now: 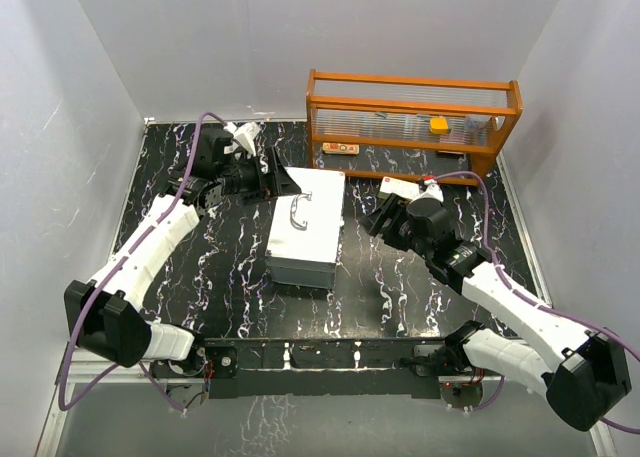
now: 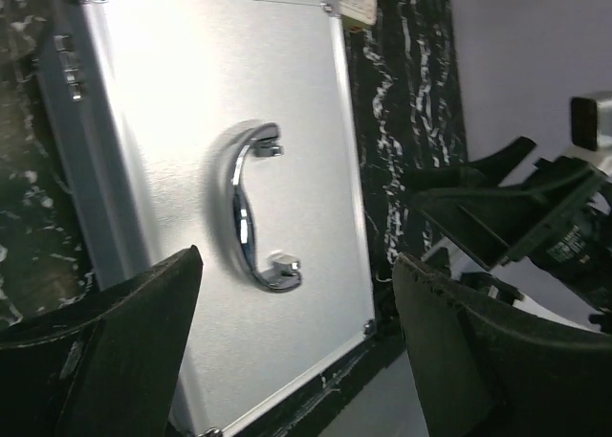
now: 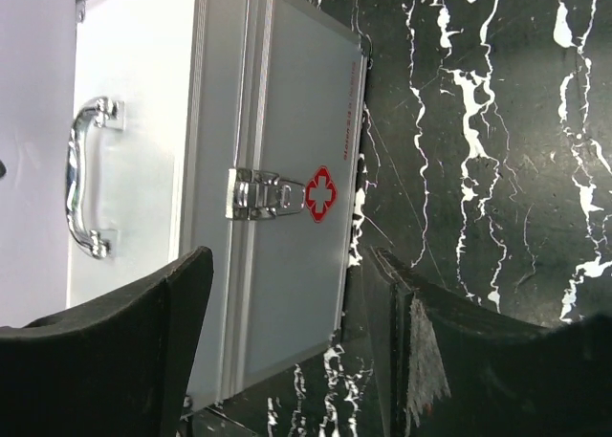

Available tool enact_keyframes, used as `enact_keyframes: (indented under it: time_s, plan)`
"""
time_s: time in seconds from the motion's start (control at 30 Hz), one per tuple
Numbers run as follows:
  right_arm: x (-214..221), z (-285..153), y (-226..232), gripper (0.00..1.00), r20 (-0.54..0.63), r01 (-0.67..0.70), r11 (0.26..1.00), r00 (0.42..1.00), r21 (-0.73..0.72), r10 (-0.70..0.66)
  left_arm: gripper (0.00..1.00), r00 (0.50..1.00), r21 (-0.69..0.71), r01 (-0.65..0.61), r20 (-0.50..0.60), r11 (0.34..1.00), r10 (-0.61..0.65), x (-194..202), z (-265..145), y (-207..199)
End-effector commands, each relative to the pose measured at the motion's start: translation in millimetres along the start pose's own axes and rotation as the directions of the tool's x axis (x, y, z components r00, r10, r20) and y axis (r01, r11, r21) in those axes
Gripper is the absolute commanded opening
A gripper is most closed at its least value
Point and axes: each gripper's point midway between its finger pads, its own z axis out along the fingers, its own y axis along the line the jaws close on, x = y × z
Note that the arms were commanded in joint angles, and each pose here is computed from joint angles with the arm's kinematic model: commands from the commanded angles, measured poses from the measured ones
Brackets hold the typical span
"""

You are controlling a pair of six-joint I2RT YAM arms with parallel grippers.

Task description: Organize the medicine kit

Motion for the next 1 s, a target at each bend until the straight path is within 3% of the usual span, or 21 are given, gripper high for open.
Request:
enact_keyframes:
  time_s: [0.0,0.13,0.23,0.33,0.53,0.67,0.83,0.97]
  plan:
    - [-5.7,0.2,25.8,0.62,0.032,0.143,0.976,0.990,-0.167,-0.139,0.81,0.997,-0.211,-0.005,0.073,0.978,0.021,0.3,-12.0,40.2]
    - [13.6,14.8,17.2,0.58,0.006,0.422,0.877,0.902,-0.230,-0.433,0.77,0.999,-0.254,0.019,0.038,0.967,-0.009,20.3,-3.3,62.9]
    - [14.6,28.8,2.1,0.54,0.036,0.546,0.814,0.834,-0.199,-0.551,0.62,0.997,-0.382,0.029,0.079,0.924,0.001,23.3,-7.4,93.6]
    - [11.6,34.5,-3.6,0.54,0.101,0.580,0.794,0.814,-0.182,-0.572,0.54,0.991,-0.396,0.027,0.134,0.918,0.028,21.6,-10.8,100.2]
    - [8.6,34.3,-4.1,0.54,0.209,0.618,0.764,0.785,-0.186,-0.583,0.59,0.999,-0.268,0.004,0.051,0.964,0.010,42.3,6.8,88.8]
    - [9.6,35.2,-6.8,0.52,0.280,0.671,0.722,0.735,-0.171,-0.617,0.58,1.000,-0.275,-0.005,0.016,0.961,0.010,53.1,10.9,97.0]
    - [23.1,39.4,-6.5,0.52,0.316,0.729,0.657,0.680,-0.191,-0.662,0.39,0.999,-0.288,-0.039,-0.031,0.957,0.032,63.6,13.5,106.3]
    - [29.2,43.1,0.2,0.50,0.352,0.779,0.591,0.624,-0.209,-0.698,0.32,0.997,-0.309,-0.059,-0.058,0.949,0.043,72.1,13.0,115.3]
